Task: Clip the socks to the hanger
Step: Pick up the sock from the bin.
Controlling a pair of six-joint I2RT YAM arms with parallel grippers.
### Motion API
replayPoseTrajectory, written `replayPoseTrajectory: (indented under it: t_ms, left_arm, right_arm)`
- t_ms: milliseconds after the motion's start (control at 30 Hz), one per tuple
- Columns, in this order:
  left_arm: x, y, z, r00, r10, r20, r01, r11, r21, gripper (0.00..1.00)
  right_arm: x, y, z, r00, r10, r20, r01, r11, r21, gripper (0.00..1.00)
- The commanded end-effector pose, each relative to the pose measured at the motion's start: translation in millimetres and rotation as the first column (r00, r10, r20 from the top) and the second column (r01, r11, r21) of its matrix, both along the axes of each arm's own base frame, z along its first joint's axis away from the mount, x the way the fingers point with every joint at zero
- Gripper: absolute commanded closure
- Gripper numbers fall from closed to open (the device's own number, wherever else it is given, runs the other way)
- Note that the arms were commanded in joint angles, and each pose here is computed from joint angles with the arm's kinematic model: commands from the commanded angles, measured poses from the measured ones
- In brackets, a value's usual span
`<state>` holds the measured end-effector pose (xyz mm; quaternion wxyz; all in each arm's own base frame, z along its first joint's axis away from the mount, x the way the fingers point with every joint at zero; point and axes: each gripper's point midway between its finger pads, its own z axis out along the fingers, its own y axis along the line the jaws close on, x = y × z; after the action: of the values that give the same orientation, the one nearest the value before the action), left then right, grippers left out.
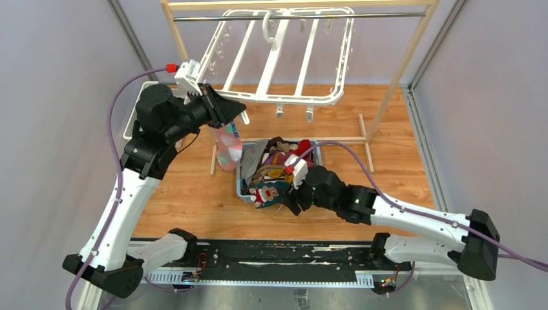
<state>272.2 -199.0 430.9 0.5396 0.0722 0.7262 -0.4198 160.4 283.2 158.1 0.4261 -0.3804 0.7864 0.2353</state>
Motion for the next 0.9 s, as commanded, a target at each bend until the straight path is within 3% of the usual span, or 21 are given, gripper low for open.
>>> replayPoseTrajectory:
  t_ms: [0, 167, 333, 667, 867]
  left_arm:
    - [-4, 0, -1, 1.0, -0.014, -0.016, 0.014, 1.0, 0.013, 0.89]
    - [-4, 0, 0, 1.0, -0.017, -0.017, 0.018, 1.0, 0.017, 0.89]
    - [-5, -1, 1, 1.0, -0.025, -0.018, 0.025, 1.0, 0.016, 0.89]
    - [-6, -1, 2, 0.999, -0.026, -0.018, 0.026, 1.0, 0.014, 0.89]
    - [-7, 0, 1, 1.0, -0.025, -0.017, 0.025, 1.0, 0.018, 0.89]
  right_arm:
    - [1, 40, 36, 0.963, 0.225, 0.151, -0.232, 0.972, 0.029, 0.37]
    - [-5, 70, 36, 0.868, 0.441, 0.23, -0.442, 0.896, -0.051, 0.36]
    - [-5, 93, 30, 0.793, 0.559, 0.242, -0.549, 0.828, -0.116, 0.36]
    - [14, 107, -5, 0.759, 0.632, 0.159, -0.595, 0.772, -0.224, 0.36]
    - [31, 104, -23, 0.776, 0.616, 0.139, -0.562, 0.774, -0.292, 0.43]
